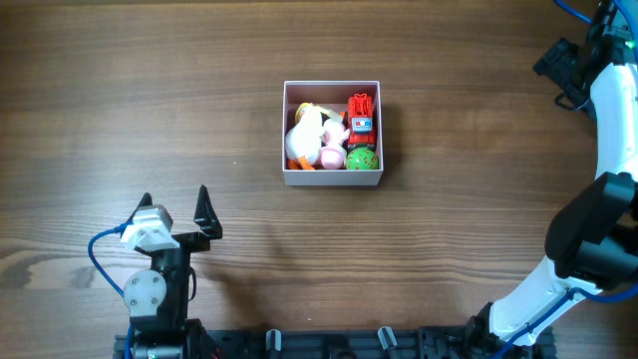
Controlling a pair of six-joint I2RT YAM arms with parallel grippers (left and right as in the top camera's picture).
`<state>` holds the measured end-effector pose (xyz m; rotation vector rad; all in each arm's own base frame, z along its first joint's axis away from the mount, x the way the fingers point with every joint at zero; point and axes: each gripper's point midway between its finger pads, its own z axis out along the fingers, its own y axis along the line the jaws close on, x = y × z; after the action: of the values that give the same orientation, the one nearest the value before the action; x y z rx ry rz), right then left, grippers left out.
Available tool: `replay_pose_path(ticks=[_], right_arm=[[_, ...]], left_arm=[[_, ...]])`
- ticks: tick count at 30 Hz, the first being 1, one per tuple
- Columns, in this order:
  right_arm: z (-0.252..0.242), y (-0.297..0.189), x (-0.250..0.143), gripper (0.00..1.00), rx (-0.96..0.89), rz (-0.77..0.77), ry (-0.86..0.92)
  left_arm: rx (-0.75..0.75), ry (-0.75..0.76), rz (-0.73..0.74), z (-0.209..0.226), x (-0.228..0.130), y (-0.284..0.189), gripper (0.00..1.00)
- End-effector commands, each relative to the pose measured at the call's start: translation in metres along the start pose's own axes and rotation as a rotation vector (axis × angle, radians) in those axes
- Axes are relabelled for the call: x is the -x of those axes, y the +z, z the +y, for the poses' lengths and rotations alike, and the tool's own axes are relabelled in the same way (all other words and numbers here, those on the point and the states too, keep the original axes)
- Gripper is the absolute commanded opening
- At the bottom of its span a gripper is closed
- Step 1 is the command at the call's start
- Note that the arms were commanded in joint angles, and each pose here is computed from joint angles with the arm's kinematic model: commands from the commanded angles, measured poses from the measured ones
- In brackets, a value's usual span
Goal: Pack container
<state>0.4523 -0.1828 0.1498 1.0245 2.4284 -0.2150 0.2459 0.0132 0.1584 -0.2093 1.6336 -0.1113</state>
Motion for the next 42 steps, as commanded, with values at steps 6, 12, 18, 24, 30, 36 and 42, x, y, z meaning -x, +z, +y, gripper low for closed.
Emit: replay_pose_path(ticks=[6, 12, 18, 24, 30, 36, 42], right_arm=[[0.001, -0.010, -0.001, 1.00, -0.025, -0.019, -0.009], [0.022, -0.062, 0.021, 1.00, 0.030, -0.168, -0.165], [0.043, -0.150, 0.045, 1.00, 0.147, -0.381, -0.201], [0.036, -0.261, 0.060, 1.00, 0.277, -0.620, -0.149], [0.019, -0.324, 0.046, 1.00, 0.311, -0.765, -0.299], [0.020, -0.349, 0.013, 1.00, 0.387, -0.935, -0.536], [0.013, -0.349, -0.051, 1.00, 0.567, -1.076, -0.570]], left_arm=[[0.004, 0.021, -0.008, 0.000, 0.000, 0.000, 1.00], [0.004, 0.021, -0.007, 0.000, 0.000, 0.000, 1.00], [0.004, 0.021, -0.008, 0.000, 0.000, 0.000, 1.00], [0.004, 0.021, -0.007, 0.000, 0.000, 0.000, 1.00], [0.004, 0.021, -0.007, 0.000, 0.000, 0.000, 1.00], [0.004, 0.021, -0.007, 0.000, 0.000, 0.000, 1.00], [0.004, 0.021, -0.008, 0.000, 0.000, 0.000, 1.00]])
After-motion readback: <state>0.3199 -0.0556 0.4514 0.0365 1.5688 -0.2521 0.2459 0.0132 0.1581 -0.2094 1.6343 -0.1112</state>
